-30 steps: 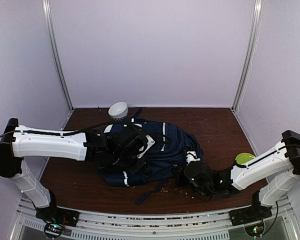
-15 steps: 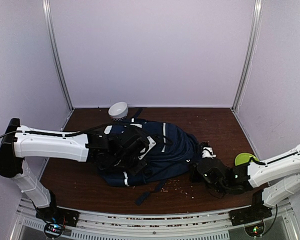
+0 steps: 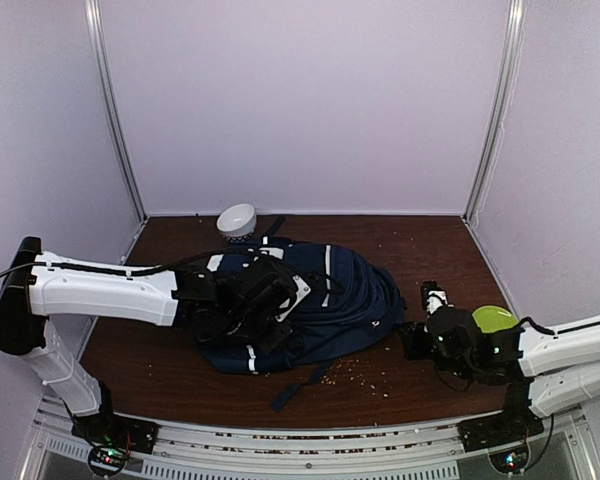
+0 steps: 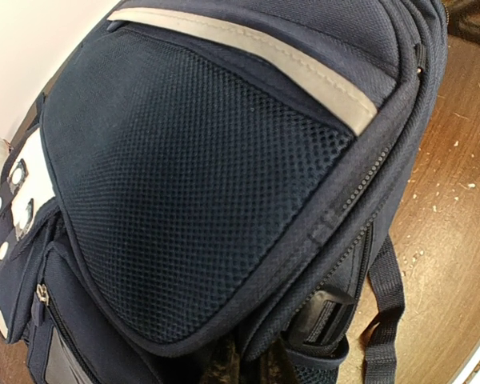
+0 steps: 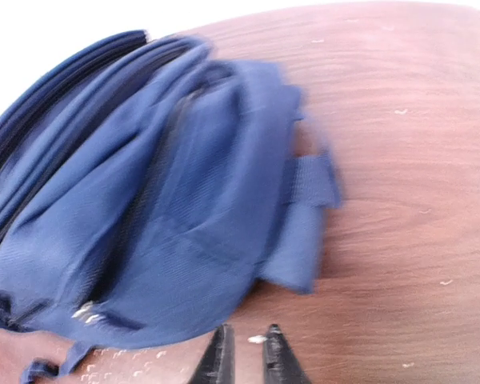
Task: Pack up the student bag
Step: Zip the student bag at the center of the board.
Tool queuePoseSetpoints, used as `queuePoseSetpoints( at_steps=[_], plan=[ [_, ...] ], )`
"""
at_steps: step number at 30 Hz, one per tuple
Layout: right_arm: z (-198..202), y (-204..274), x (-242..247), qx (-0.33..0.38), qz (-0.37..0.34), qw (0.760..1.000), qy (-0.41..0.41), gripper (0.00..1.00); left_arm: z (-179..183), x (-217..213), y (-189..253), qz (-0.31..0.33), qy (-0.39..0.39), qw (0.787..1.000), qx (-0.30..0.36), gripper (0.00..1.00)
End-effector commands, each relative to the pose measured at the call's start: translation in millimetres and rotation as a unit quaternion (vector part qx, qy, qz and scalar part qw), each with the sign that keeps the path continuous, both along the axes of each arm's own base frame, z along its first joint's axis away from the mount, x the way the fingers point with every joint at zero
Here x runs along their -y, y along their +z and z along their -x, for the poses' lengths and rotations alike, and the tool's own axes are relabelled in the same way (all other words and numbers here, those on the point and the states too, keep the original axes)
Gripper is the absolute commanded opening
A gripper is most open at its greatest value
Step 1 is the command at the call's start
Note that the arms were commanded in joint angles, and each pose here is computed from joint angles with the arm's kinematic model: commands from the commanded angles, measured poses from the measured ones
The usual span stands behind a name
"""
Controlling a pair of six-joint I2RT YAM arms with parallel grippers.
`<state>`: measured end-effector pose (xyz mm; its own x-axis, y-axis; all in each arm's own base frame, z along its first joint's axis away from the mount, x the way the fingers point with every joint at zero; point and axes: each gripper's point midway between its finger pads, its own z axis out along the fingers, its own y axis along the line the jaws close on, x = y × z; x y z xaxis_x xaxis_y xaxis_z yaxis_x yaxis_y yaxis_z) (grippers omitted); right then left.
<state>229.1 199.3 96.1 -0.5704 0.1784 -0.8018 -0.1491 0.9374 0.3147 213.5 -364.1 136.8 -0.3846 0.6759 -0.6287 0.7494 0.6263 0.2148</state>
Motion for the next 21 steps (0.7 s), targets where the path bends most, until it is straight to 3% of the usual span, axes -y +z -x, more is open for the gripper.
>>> queuePoseSetpoints(
  at_steps=[1, 3, 10, 21],
  plan=[
    [14, 16, -38, 0.032, -0.059, 0.994, 0.086, 0.27, 5, 3, 14, 0.021, -0.005, 1.000, -0.004, 0.00],
    [17, 15, -43, 0.035, -0.065, 0.993, 0.090, 0.37, 5, 4, 16, 0.024, -0.006, 1.000, -0.005, 0.00],
    [15, 13, -53, 0.049, -0.033, 0.996, 0.070, 0.58, 5, 2, 17, 0.021, -0.005, 1.000, -0.003, 0.00],
    [-4, 1, -52, 0.047, 0.041, 0.998, 0.008, 0.54, 5, 0, 16, 0.021, -0.003, 1.000, -0.003, 0.00]
  ],
)
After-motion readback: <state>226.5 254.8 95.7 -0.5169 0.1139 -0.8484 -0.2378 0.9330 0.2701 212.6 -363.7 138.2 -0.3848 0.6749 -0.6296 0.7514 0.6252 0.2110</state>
